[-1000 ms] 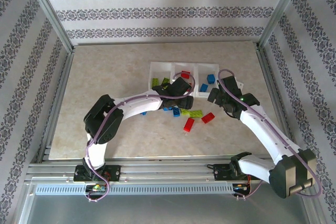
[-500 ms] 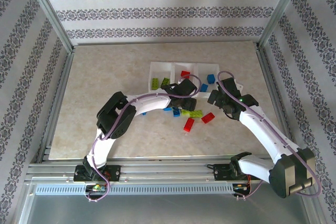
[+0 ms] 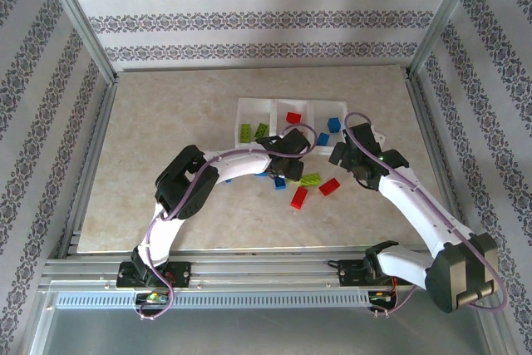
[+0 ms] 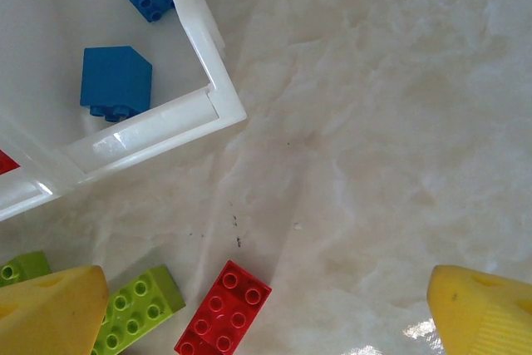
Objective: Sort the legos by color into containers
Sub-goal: Pick up the lego from the center of the table.
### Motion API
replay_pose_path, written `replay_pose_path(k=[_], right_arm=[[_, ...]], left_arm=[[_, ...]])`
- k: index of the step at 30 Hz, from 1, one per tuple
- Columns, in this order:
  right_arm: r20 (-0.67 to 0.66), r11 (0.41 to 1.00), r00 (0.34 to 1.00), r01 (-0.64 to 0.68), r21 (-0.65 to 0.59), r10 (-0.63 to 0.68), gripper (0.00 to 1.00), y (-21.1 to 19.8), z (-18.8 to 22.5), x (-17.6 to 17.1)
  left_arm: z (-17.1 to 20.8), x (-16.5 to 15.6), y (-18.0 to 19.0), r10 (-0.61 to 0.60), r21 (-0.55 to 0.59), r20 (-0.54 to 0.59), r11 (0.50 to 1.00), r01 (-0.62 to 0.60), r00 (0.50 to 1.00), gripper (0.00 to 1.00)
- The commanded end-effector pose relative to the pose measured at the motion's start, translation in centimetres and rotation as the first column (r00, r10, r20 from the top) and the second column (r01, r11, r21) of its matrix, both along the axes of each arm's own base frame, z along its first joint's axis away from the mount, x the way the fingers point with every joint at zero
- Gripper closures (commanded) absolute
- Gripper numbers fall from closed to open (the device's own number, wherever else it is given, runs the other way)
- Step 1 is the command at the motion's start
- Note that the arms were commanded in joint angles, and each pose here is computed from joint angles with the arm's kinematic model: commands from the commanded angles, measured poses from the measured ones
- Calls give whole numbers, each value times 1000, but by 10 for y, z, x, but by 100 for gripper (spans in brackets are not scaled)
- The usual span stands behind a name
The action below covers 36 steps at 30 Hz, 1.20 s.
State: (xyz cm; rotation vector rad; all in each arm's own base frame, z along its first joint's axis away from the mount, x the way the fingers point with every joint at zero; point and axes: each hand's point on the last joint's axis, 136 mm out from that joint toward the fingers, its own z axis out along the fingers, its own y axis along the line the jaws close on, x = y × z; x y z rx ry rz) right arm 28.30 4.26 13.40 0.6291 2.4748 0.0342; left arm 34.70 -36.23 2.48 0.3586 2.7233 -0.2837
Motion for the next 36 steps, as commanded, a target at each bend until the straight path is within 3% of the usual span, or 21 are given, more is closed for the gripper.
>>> replay_pose_path(k=[1, 5, 17, 28, 36], right_arm=[[-10, 1000, 1000, 26, 3, -26, 2, -3, -7, 0], [-13, 1000, 1000, 26, 7, -26, 2, -2, -8, -1], [-11, 1000, 1000, 25, 16, -25, 2, -2, -8, -5], [-33, 997, 999, 45, 69, -42, 2, 7, -28, -15], [-21, 995, 998, 58, 81, -56, 2, 10, -31, -21]], left_arm=[[-8, -17, 20, 7, 93, -37, 996, -3, 999, 43], [-6, -18, 21, -2, 92, -28, 996, 5, 1000, 43], [-1, -12, 19, -14, 113, -23, 993, 16, 1000, 70], [70, -16, 35, 24, 16, 107, 1000, -26, 994, 77], [112, -3, 64, 91, 10, 233, 995, -96, 968, 79]])
